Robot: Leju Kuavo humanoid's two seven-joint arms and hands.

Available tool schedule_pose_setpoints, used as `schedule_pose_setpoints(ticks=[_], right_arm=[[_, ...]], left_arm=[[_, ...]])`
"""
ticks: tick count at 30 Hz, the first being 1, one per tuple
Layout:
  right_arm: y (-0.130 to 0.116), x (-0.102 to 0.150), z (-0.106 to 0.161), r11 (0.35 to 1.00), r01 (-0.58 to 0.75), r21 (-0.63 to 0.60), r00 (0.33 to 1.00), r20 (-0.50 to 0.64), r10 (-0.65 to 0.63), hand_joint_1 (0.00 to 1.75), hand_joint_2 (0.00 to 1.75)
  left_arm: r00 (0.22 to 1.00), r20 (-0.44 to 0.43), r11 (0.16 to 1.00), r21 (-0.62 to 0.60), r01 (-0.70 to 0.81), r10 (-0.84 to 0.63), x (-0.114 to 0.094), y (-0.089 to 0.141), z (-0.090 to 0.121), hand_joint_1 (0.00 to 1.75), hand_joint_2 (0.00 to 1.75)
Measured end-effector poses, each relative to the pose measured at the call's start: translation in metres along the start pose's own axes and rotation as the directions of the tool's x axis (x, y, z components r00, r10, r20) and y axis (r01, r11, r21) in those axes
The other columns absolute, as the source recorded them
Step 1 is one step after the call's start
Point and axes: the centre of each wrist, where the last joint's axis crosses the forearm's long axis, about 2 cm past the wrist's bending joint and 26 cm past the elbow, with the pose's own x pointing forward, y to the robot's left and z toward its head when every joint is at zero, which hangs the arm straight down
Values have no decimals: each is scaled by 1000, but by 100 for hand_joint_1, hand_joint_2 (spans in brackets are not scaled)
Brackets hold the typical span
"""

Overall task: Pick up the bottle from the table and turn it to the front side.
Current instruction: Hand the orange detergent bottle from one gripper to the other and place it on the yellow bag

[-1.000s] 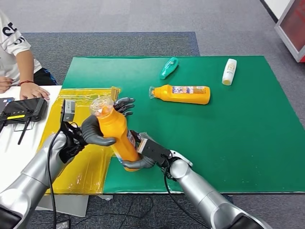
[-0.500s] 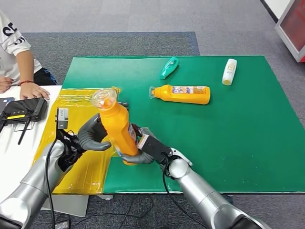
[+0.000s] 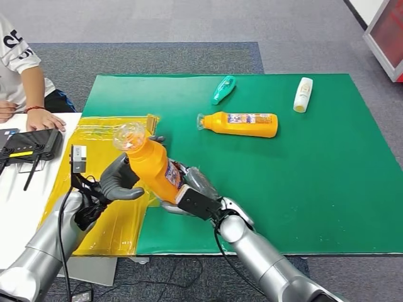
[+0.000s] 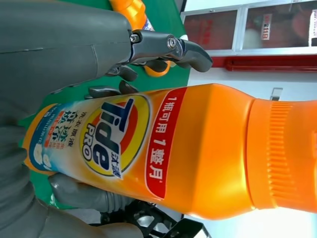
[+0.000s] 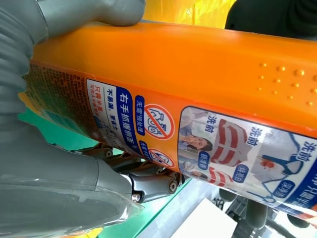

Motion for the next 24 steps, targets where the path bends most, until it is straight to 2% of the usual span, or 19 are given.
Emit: schedule_pose_setpoints(ticks=[8, 18, 24], right_arm=[[3, 2, -2, 1000, 6, 12, 1000, 4, -6, 175, 175], [9, 3, -7, 998, 26, 51, 1000, -2, -26, 175, 175], [10, 3, -9, 997, 3, 75, 1000, -24, -1, 175, 175]], left_arm=[[1000, -18, 1000, 2, 22, -22, 4, -1, -6, 0, 175], [998, -29, 997, -40, 59, -60, 14, 1, -30, 0, 175], [998, -30, 997, -43, 61, -62, 16, 1, -34, 0, 175]])
